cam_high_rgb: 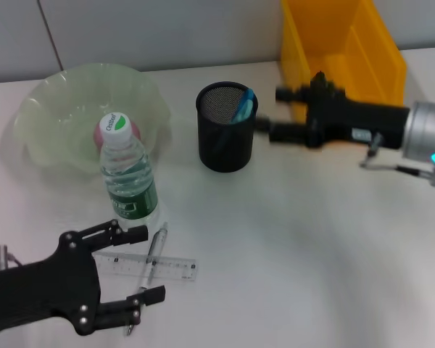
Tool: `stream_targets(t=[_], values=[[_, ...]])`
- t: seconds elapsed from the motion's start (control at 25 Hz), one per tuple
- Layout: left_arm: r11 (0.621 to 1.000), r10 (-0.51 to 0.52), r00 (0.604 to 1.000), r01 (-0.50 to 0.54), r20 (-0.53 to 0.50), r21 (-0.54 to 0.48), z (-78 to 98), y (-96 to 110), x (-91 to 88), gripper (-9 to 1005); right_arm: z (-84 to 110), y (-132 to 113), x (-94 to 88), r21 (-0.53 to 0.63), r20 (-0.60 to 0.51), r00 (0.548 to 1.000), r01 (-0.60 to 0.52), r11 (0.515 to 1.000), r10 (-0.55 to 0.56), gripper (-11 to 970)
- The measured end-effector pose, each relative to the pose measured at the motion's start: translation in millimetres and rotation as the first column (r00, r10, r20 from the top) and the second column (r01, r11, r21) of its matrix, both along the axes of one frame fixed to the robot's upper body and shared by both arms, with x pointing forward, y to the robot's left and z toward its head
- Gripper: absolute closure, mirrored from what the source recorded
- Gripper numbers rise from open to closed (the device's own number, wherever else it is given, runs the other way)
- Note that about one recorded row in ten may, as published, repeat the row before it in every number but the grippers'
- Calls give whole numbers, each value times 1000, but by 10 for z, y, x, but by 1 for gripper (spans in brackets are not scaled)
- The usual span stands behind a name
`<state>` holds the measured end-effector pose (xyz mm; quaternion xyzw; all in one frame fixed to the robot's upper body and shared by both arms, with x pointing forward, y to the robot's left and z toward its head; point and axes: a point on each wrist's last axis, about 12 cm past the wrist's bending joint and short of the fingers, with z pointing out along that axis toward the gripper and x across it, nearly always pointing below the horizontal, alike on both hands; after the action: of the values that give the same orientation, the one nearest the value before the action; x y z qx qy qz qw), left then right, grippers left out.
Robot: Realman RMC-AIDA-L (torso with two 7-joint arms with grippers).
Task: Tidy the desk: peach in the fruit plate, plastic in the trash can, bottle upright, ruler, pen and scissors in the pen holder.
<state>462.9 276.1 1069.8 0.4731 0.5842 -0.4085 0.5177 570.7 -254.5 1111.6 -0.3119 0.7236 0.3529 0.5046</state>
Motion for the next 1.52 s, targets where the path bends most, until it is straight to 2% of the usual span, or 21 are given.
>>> stream_targets(t=[0.08,0.12,0.16,0.24,0.28,0.32,0.44,0.48,0.56,0.64,0.68,0.72,0.8,1.0,1.12,1.16,1.36,1.4,1.44,1.52], values=[[1000,-14,1000,14,8,15,36,-7,28,214,39,-24,-72,-41,-81,995,-59,997,55,121],[997,-55,998,52,41,63,116,-47,104,214,70,-53,-132,-79,-150,984,-109,991,97,121],[993,-78,996,73,52,88,148,-74,143,214,70,-53,-132,-79,-150,984,-109,991,97,121],[983,-131,989,121,72,135,236,-155,247,214,125,-102,-201,-122,-217,967,-161,979,132,121],[983,-131,989,121,72,135,236,-155,247,214,125,-102,-201,-122,-217,967,-161,979,132,121],[968,-189,977,169,98,185,338,-265,365,214,147,-166,-245,-140,-255,958,-169,976,129,121],[956,-212,970,182,116,229,381,-326,437,214,155,-249,-288,-150,-299,947,-166,975,115,121],[934,-235,963,187,129,304,417,-425,538,214,162,-301,-309,-157,-319,942,-161,974,104,121],[910,-252,959,189,132,368,442,-526,617,214,181,-398,-357,-171,-352,932,-158,972,90,121],[910,-252,959,189,132,368,442,-526,617,214,196,-469,-413,-193,-379,921,-172,966,88,121],[894,-265,955,191,135,405,462,-589,656,214,198,-509,-451,-211,-398,913,-186,960,89,121],[845,-312,938,202,149,495,517,-757,718,214,200,-541,-481,-226,-415,906,-197,954,89,121],[832,-318,937,203,144,516,523,-788,726,213,210,-611,-546,-249,-442,893,-211,945,83,121],[764,-337,934,200,116,614,529,-897,754,213,188,-767,-718,-260,-364,926,-207,943,103,121],[731,-340,935,200,95,653,515,-966,786,214,115,-751,-729,-241,-364,923,-221,945,123,121],[731,-340,935,200,95,653,515,-966,786,214,115,-751,-729,-241,-364,923,-221,945,123,121],[670,-370,925,203,84,714,473,-1063,810,214,39,-724,-728,-230,-375,918,-230,946,133,120],[670,-370,925,203,84,714,473,-1063,810,214,32,-722,-729,-227,-376,917,-232,946,134,120],[637,-394,916,212,76,741,464,-1114,816,214,24,-717,-729,-224,-378,916,-234,946,137,120],[611,-413,908,220,69,760,460,-1152,818,213,18,-713,-730,-223,-380,915,-236,946,139,120]])
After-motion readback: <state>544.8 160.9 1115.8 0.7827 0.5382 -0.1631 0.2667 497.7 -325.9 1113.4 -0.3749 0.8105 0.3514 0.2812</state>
